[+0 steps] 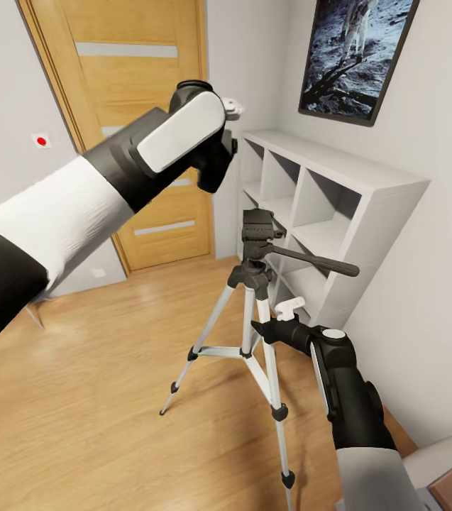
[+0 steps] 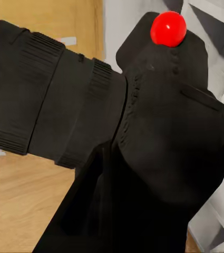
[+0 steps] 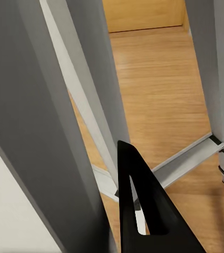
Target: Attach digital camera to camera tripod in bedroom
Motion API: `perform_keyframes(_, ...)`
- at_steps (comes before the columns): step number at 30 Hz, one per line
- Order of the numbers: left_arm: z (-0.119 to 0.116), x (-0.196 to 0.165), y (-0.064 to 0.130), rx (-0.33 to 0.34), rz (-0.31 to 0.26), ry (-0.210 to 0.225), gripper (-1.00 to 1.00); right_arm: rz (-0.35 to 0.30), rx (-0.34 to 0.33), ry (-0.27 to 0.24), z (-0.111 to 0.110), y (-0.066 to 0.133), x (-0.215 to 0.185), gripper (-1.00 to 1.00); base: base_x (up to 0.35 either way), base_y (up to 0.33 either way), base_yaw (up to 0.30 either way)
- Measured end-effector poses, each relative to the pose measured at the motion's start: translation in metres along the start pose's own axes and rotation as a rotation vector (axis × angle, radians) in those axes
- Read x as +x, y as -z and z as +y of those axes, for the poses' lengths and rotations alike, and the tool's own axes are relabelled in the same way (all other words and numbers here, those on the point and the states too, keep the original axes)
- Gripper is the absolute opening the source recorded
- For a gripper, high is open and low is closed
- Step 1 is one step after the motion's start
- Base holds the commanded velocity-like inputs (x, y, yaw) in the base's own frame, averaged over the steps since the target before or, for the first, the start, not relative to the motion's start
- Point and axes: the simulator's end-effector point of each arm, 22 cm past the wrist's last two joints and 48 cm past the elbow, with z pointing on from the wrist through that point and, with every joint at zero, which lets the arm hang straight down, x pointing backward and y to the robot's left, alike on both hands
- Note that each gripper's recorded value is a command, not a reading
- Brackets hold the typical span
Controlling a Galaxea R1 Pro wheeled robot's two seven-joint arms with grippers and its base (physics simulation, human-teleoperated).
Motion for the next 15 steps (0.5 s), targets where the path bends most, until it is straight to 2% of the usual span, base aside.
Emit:
perform_keyframes(4,-0.007,-0.004,0.007,0.016,-0.03,-0.028,-1.0,0.0,0.0,0.0,0.0,0.0,0.0,-1.0,0.0,0.0,0.0)
perform_keyframes(8,-0.007,-0.004,0.006,0.029,-0.031,-0.031,-1.0,0.0,0.0,-0.002,0.0,0.0,0.0,-1.0,0.0,0.0,0.0)
perform_keyframes(14,-0.006,-0.008,-0.003,0.146,-0.037,-0.034,-1.0,0.0,0.0,-0.001,0.0,0.0,0.0,-1.0,0.0,0.0,0.0)
perform_keyframes(15,-0.007,-0.011,-0.004,0.205,-0.041,-0.03,-1.0,0.0,0.0,0.0,0.0,0.0,0.0,-1.0,0.0,0.0,0.0)
